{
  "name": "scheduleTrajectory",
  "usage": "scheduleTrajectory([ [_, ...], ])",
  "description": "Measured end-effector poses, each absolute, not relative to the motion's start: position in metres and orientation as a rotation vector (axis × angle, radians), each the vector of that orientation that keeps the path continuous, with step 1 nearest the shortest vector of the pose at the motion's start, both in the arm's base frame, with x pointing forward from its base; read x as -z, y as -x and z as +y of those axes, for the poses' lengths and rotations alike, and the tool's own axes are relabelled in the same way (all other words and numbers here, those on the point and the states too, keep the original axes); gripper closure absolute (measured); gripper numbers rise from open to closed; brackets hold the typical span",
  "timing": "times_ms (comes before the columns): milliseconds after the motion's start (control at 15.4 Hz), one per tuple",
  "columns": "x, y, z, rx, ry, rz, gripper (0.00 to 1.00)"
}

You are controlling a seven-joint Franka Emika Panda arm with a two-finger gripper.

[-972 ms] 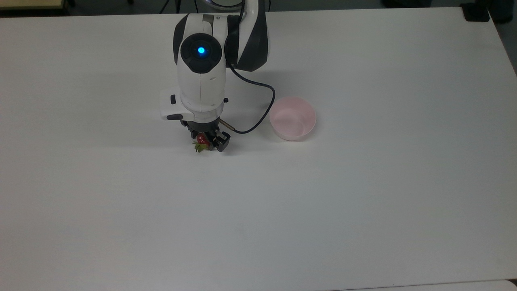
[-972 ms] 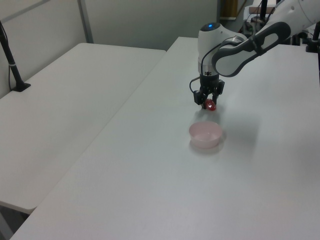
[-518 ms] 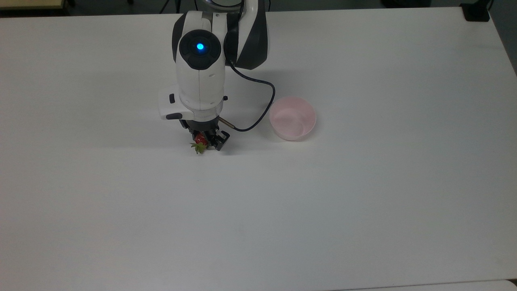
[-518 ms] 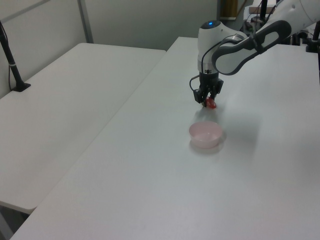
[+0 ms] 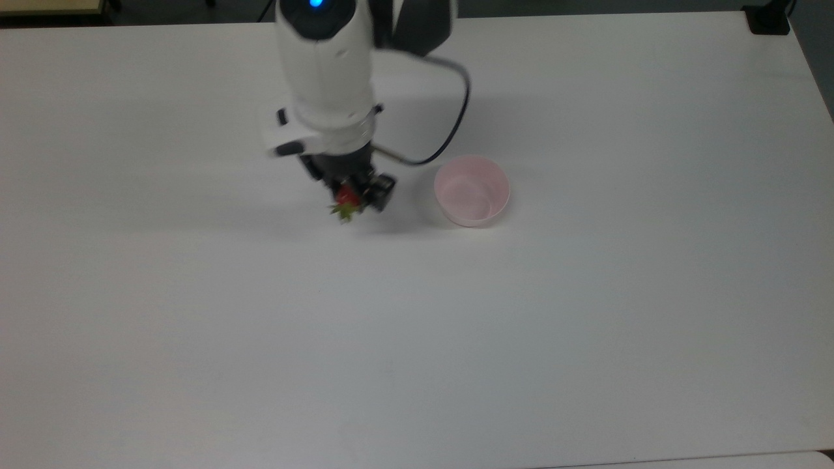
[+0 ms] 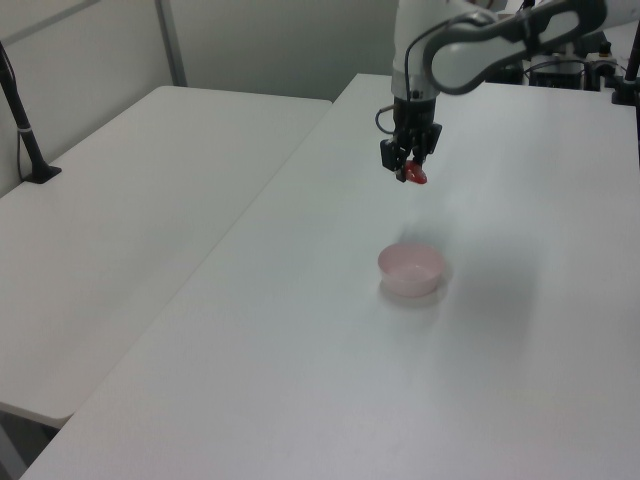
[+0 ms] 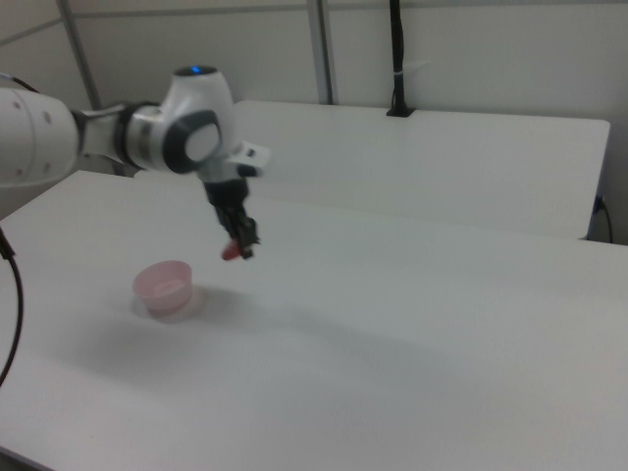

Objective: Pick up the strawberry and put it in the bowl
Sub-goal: 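Lift the strawberry and carry it over the pink bowl, then lower the strawberry into the bowl and open the gripper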

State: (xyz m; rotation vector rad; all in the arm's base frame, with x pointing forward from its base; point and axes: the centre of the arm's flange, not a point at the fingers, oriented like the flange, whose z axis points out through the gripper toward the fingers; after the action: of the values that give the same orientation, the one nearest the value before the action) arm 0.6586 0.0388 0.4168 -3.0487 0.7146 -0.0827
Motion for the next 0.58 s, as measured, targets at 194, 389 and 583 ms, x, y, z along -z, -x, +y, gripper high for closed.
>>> scheduleTrajectory([
  [194, -0.427, -0.641, 0.112, 0.017, 3.077, 0.532, 0.59],
  [389, -0.403, -0.622, 0.187, -0.049, 3.111, 0.353, 0.59],
  [583, -0.375, -0.614, 0.217, -0.108, 3.144, 0.278, 0.57],
])
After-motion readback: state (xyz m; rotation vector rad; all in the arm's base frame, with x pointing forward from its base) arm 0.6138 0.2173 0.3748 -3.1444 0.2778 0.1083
